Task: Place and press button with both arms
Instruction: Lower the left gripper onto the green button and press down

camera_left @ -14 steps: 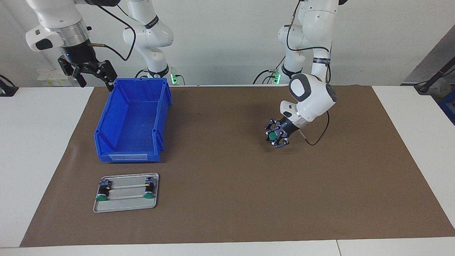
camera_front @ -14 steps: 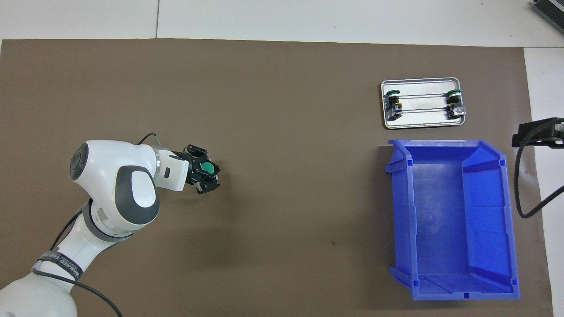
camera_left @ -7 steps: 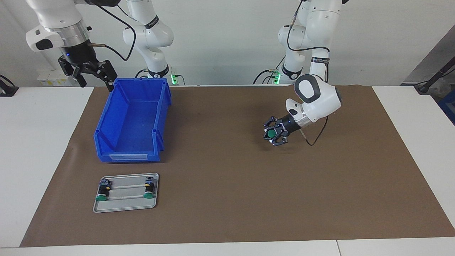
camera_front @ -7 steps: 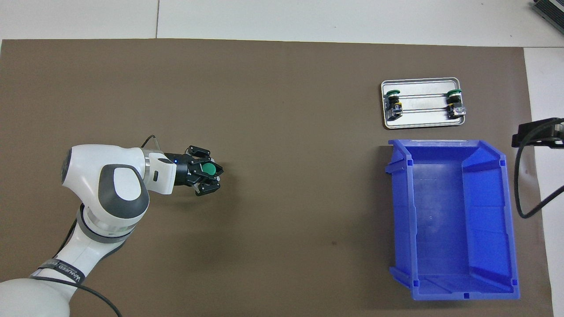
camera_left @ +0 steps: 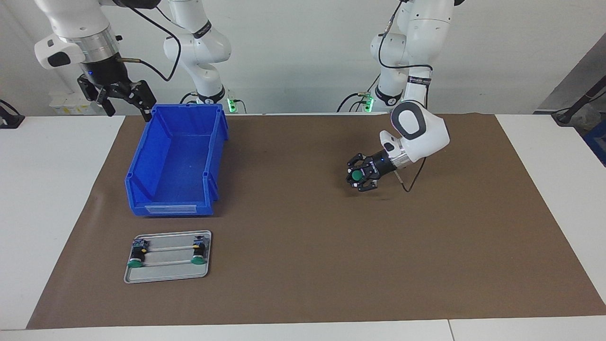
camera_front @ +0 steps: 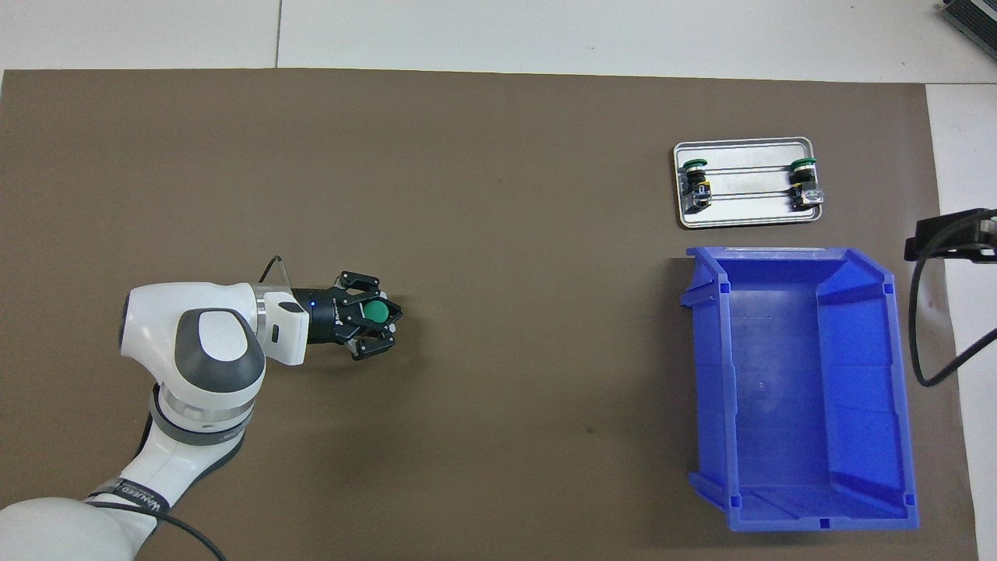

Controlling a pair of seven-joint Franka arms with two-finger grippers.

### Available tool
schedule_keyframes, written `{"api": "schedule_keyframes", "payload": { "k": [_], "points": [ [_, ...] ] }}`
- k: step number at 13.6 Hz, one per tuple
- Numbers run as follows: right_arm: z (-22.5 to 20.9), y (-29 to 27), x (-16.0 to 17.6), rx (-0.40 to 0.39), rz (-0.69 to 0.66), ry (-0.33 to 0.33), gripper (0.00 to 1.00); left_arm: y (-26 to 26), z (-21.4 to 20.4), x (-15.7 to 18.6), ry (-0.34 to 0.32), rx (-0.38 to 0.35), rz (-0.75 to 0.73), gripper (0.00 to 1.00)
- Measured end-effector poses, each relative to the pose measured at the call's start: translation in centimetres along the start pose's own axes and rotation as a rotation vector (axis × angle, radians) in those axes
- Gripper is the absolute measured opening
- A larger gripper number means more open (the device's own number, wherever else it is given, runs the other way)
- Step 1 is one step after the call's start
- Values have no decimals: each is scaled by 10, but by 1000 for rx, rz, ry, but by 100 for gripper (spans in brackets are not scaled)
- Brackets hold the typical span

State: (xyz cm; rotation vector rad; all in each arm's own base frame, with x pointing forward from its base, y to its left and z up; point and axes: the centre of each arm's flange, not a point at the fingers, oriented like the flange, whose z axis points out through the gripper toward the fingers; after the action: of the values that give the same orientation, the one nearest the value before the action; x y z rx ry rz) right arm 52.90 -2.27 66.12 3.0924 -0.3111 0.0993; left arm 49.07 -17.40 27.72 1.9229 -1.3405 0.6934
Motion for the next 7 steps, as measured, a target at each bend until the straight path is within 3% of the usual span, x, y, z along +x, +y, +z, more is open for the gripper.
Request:
{"api": "schedule_keyframes", "payload": {
  "k": [7],
  "points": [
    [1, 0, 0, -1, -9, -3, 100, 10, 8, -12, 48, -29, 27, 9]
  ]
}}
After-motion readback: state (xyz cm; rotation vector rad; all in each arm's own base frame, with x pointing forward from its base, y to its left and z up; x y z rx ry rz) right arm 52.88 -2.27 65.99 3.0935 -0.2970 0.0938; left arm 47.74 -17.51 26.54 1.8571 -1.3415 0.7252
